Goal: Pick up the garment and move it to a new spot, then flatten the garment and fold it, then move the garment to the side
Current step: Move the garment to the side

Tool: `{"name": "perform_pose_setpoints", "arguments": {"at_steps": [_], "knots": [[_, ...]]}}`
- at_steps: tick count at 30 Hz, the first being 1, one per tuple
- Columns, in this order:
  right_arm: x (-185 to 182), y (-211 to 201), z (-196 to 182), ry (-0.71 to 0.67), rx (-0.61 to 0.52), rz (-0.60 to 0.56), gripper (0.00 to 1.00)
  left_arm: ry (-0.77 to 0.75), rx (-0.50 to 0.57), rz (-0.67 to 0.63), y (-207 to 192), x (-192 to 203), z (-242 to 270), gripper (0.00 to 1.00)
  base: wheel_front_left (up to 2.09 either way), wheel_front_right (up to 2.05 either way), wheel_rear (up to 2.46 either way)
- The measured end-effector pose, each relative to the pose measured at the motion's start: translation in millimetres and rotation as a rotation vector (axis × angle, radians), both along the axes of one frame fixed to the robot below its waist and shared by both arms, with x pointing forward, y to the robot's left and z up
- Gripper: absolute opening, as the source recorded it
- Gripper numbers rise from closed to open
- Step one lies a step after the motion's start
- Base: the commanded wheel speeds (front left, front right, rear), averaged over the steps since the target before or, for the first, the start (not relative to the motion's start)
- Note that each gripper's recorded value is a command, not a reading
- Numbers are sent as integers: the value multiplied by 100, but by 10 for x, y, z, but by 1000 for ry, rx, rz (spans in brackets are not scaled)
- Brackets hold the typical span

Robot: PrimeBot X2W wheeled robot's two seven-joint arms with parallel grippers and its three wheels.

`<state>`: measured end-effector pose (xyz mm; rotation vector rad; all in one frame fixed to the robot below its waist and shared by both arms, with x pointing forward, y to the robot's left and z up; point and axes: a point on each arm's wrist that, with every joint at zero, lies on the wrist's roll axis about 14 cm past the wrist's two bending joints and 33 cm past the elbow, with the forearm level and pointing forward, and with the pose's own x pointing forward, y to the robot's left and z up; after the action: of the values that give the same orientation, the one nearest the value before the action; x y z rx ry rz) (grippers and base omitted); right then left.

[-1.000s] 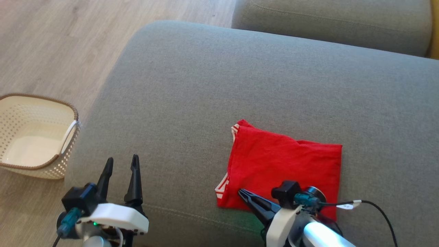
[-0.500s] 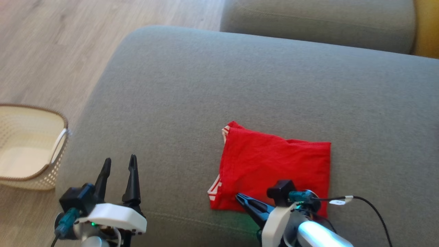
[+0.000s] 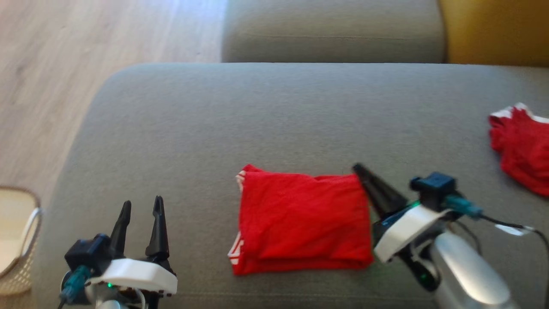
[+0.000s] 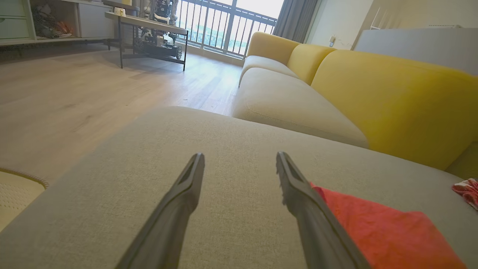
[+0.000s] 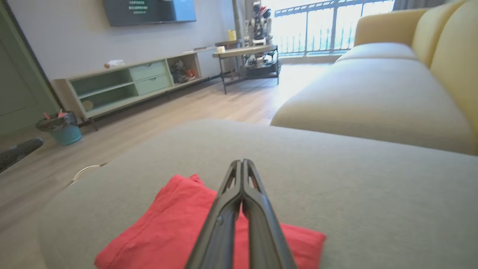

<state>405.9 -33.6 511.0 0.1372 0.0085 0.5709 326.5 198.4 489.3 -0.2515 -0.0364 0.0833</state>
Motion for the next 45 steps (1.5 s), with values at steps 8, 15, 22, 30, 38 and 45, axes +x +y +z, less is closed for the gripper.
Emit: {"name": "perform_pose_setpoints", "arguments": {"at_steps": [8, 15, 22, 30, 38, 45], "knots": [[32, -1001, 395, -160, -10, -303, 0, -15, -7, -92, -297, 173, 56, 100, 0, 0, 0], [-184, -1346, 193, -108, 8, -450, 0, -4, -15, -133, -435, 219, 22, 100, 0, 0, 0], [-285, -1538, 4, -47, 4, -531, 100, 26, -10, -140, -457, 218, -73, 100, 0, 0, 0], [-279, -1537, 2, -47, 3, -537, 100, 37, -10, -137, -445, 205, -107, 100, 0, 0, 0], [-274, -1519, 3, -47, 4, -532, 100, 35, -10, -132, -431, 196, -100, 100, 0, 0, 0], [-262, -1492, -13, -42, 4, -525, 100, 37, -10, -127, -416, 188, -107, 100, 0, 0, 0]]}}
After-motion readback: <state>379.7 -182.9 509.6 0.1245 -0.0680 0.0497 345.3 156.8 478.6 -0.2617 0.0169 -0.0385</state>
